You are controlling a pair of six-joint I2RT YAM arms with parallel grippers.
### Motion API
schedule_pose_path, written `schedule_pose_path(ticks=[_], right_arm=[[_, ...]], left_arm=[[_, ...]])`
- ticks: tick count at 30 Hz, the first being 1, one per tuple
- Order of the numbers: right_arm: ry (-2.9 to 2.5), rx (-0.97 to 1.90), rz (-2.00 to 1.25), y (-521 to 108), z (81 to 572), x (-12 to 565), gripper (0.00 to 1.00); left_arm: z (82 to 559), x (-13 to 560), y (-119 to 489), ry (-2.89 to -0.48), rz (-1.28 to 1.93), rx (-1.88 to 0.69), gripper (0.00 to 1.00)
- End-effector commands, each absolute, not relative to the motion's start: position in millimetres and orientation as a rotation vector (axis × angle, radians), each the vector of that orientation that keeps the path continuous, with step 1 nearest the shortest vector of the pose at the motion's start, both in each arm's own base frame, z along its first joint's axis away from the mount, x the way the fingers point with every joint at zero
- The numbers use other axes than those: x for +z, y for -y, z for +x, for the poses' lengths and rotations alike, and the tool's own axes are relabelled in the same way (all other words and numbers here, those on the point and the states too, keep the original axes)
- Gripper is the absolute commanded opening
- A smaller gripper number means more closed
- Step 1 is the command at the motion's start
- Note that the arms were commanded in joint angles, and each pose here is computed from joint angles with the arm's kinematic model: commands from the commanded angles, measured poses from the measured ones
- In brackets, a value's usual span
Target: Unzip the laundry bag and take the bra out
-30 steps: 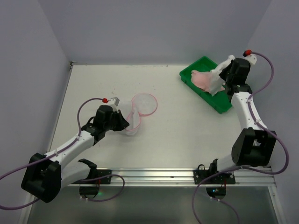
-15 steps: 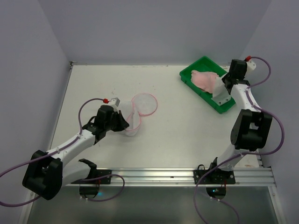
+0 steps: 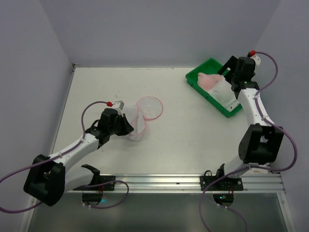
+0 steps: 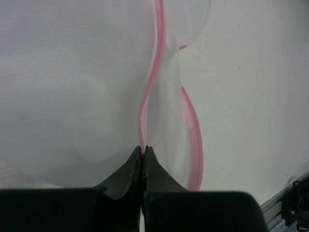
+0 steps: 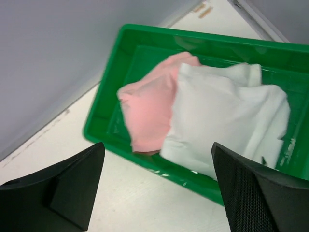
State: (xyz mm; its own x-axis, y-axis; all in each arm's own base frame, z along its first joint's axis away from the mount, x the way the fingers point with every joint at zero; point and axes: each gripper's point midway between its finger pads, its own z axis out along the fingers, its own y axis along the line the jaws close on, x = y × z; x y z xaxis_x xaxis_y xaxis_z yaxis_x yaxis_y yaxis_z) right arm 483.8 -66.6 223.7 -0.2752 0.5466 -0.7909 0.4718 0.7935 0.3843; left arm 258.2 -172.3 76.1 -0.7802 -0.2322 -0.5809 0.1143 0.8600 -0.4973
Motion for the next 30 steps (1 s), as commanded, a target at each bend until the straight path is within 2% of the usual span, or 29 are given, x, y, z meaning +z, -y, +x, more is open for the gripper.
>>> schedule_pose_path(ticks=[1, 6, 10, 13, 18, 30], right_arm=[[-1.888, 0.207, 0.574, 11.0, 472.0, 264.7, 0.94], [-1.986, 0.413, 0.320, -90.0, 452.0, 247.2, 0.95], [-2.127, 0.608, 0.115, -182.3, 433.0, 206.3, 0.93], [-2.221, 0.641, 0.057, -215.8, 427.7, 167.4, 0.92], [-2.360, 0.623, -0.009, -245.8, 420.6, 111.3, 0.91], [-2.508, 0.567, -0.185, -273.3, 388.2, 53.5, 0.90]], left_arm=[[267.5, 93.3, 177.0, -2.333, -0.067, -0.712, 0.00], [265.4, 101.4, 182.1, -2.325, -0.079, -0.761, 0.00], [264.9, 107.4, 177.5, -2.306, -0.095, -0.742, 0.00], [259.7, 107.6, 176.5, -2.311, -0.097, -0.749, 0.00], [243.9, 109.6, 175.2, -2.315, -0.092, -0.787, 0.00], [214.1, 113.0, 160.1, -2.328, -0.106, -0.773, 0.00]])
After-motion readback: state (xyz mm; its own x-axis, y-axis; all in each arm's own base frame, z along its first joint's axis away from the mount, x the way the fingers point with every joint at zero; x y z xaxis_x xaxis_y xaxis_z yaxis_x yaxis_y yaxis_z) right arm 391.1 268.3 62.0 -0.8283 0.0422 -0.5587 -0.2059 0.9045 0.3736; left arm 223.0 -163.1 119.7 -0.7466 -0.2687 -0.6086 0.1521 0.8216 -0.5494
